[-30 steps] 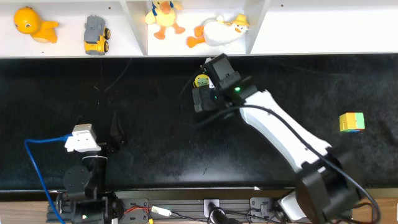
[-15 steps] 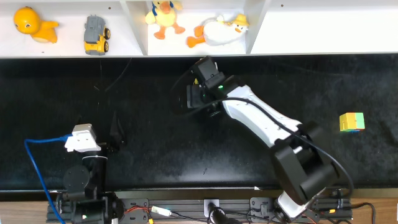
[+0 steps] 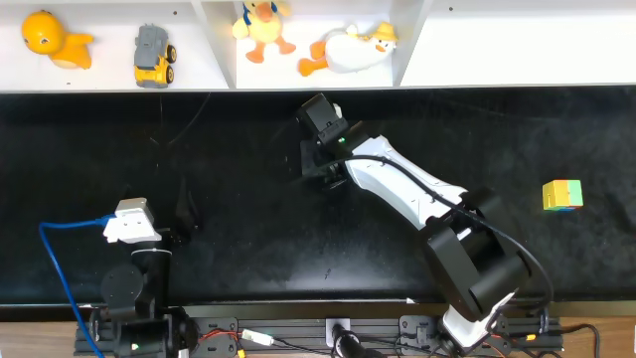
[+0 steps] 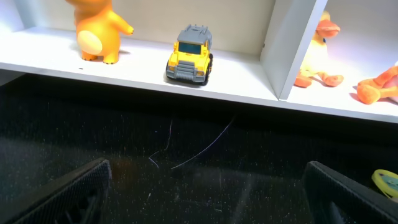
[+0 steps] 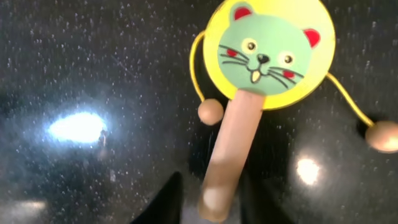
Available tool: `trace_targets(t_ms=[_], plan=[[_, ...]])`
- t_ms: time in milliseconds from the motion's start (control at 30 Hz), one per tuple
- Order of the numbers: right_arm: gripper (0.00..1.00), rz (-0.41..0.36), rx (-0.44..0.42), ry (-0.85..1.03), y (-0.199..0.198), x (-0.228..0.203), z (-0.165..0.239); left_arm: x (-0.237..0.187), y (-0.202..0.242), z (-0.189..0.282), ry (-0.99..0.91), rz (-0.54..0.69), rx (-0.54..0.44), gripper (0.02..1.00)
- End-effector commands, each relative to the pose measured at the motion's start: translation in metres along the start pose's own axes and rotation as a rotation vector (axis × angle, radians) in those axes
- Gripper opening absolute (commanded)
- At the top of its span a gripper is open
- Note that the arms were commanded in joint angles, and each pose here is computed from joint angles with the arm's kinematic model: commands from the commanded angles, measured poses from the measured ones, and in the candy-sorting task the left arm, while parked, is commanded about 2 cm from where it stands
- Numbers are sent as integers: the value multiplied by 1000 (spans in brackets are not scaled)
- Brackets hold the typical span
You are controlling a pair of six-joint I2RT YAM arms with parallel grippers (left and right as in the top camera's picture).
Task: Store Toys
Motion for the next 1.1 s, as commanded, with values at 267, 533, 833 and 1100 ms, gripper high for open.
trace_targets(t_ms=[267, 533, 833, 1100], plan=[[47, -9, 5, 2, 3, 3, -3, -2, 0, 0, -7, 10, 5, 998], [45, -16, 38, 23, 12, 19, 25, -2, 0, 0, -7, 10, 5, 998], [45, -13, 39, -15, 19, 26, 117, -2, 0, 0, -7, 10, 5, 998], [45, -98, -66, 84, -5, -24, 173, -2, 0, 0, -7, 10, 5, 998]])
Point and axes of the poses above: each gripper's point midway between its finger pads, its own z axis back along the fingers, its own y axis along the line the jaws close on, x = y × z, the point moved 8 cm from there along z, back along the fingers, and after that the axes turned 7 degrees about z, right-handed, at the moved point
